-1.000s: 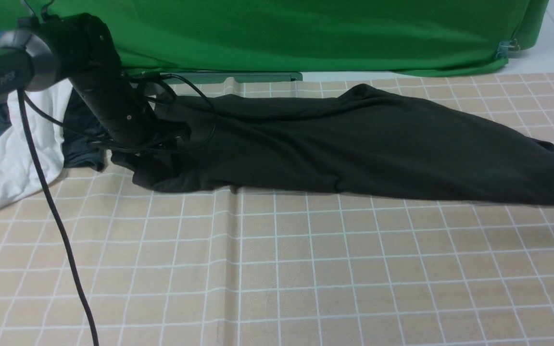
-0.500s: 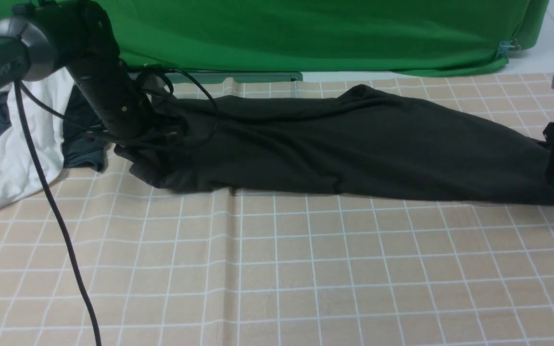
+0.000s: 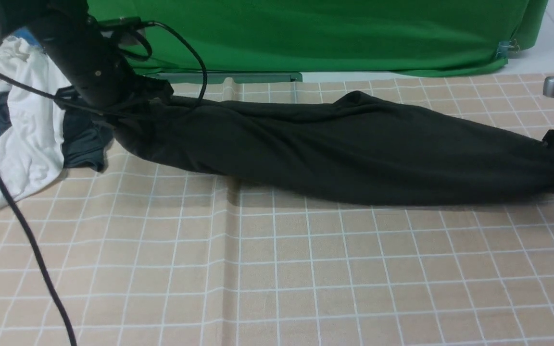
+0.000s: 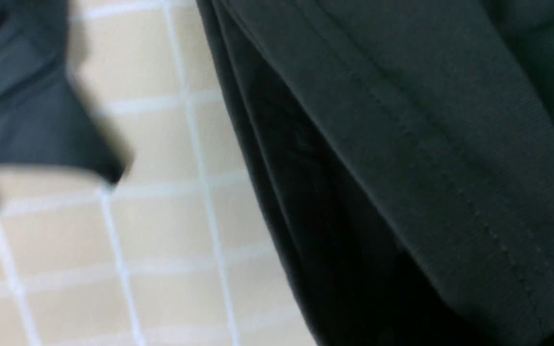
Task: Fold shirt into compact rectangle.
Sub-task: 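Pull the folded dark garment lengthwise by its ends to straighten it flat on the table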
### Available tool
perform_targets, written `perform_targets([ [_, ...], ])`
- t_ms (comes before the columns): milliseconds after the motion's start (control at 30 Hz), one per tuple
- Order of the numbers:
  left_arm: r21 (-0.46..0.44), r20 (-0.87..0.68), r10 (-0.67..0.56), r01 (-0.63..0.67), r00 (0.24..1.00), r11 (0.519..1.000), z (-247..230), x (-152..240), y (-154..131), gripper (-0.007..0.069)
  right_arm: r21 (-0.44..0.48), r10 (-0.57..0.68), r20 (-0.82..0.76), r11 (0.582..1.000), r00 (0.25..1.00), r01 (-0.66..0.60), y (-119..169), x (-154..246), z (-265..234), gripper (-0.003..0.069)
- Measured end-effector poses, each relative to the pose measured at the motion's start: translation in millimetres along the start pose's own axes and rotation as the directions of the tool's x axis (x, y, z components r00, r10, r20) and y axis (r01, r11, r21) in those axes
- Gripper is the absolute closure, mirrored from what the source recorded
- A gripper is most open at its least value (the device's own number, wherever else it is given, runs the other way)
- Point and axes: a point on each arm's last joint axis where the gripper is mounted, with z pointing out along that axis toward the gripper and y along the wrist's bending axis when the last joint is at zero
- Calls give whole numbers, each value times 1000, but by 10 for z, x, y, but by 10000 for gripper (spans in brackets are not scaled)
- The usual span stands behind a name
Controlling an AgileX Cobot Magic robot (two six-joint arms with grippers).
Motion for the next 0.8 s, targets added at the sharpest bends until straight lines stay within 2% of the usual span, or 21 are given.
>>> perform_targets([
  [133,-55,-95,-60,55,994,997,-81,572,25,552,-1,6,-5,1000,1000,-6,111,481,-307,572],
  [167,-57,-101,-60,54,993,997,-80,605,25,552,1,6,4,1000,1000,-6,116,490,-342,572],
  [200,-65,-134,-84,76,987,995,-88,830,14,552,-2,20,-12,1000,1000,-20,156,690,-390,572],
  [467,-77,-203,-144,131,969,988,-139,1914,-62,552,22,24,-74,1000,997,-22,313,1767,-309,571],
  [600,-75,-178,-141,129,974,989,-206,2124,-87,546,40,17,-68,999,998,-14,320,1922,-250,549],
  [700,-82,-146,-132,121,980,989,-265,2169,-92,502,45,14,-69,999,997,-11,316,1932,-237,510],
  [767,-107,-136,-127,113,982,988,-321,2206,-80,412,52,11,-71,999,997,-7,310,1936,-233,461],
  [800,-110,-138,-126,111,982,988,-329,2213,-78,394,53,10,-71,999,997,-6,308,1937,-232,452],
])
